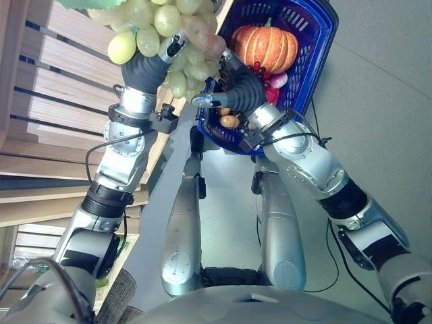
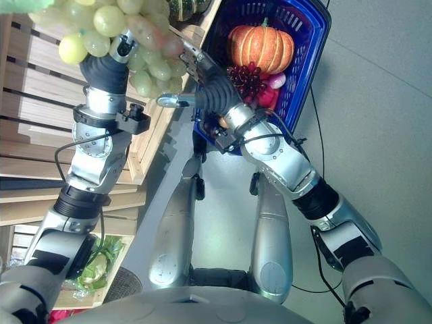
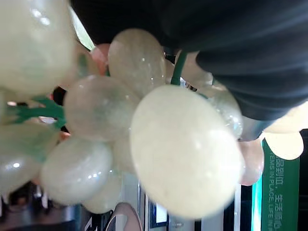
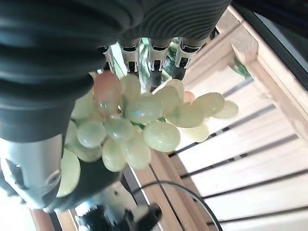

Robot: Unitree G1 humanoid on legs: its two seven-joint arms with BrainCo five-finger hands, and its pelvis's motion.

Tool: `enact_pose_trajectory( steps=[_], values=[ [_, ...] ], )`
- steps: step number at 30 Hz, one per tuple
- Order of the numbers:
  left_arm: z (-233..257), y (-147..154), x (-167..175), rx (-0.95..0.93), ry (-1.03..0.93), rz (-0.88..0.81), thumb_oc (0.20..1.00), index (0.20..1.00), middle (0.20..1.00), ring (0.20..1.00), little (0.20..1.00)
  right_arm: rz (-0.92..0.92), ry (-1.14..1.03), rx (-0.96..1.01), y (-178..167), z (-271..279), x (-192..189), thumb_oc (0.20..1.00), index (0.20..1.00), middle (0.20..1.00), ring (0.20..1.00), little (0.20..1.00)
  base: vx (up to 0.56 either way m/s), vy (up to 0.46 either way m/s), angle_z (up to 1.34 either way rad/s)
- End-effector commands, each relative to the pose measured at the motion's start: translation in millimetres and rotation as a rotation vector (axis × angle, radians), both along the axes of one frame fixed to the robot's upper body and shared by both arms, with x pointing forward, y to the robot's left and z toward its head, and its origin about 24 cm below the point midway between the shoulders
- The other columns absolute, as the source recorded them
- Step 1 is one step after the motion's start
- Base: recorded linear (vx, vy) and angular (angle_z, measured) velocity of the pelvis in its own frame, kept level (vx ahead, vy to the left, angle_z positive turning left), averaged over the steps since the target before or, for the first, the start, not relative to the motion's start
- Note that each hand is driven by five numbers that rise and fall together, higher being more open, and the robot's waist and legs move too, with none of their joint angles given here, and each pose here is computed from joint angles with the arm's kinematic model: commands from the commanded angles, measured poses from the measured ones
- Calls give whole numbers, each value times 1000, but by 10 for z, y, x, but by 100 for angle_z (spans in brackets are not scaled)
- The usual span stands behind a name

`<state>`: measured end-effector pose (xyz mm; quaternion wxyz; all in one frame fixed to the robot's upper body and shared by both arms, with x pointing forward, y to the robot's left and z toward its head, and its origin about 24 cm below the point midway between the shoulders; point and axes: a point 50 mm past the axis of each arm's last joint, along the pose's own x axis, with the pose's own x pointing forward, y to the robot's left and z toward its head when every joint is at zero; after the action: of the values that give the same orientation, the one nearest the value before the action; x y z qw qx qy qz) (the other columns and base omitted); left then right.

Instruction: Pick up fruits and vegetables into the basket

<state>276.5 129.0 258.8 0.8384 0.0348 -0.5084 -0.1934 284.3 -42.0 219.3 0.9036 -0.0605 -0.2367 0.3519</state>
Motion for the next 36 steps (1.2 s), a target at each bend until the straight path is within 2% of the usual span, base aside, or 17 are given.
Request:
enact_pose_trajectory(
  steps=[1, 11, 13, 14, 19, 30, 36],
  values=[
    [341, -75, -340, -2, -242, -113, 200, 200, 200, 200, 200, 183, -85, 35, 198, 225, -252, 1000, 1000, 1000, 1000, 1000, 0, 0, 0],
    [336, -112, -331, 33, -232, -165, 200, 200, 200, 200, 200, 217, -78, 22, 227, 232, -252, 1000, 1000, 1000, 1000, 1000, 0, 0, 0],
    [337, -111, -327, 33, -231, -173, 200, 200, 200, 200, 200, 220, -76, 17, 228, 230, -247, 774, 774, 774, 774, 774, 0, 0, 0],
    [338, -109, -324, 30, -225, -184, 200, 200, 200, 200, 200, 230, -72, 22, 230, 230, -255, 200, 200, 200, 200, 200, 0, 0, 0],
    [323, -121, -308, 17, -201, -209, 200, 200, 200, 200, 200, 258, -87, 38, 246, 249, -271, 200, 200, 200, 200, 200, 0, 0, 0],
    [276, -70, -247, -136, -104, -319, 200, 200, 200, 200, 200, 266, -108, 81, 262, 296, -293, 200, 200, 200, 200, 200, 0, 0, 0],
    [236, -57, -205, -203, -38, -325, 200, 200, 200, 200, 200, 269, -113, 79, 278, 288, -310, 200, 200, 200, 200, 200, 0, 0, 0]
  ],
)
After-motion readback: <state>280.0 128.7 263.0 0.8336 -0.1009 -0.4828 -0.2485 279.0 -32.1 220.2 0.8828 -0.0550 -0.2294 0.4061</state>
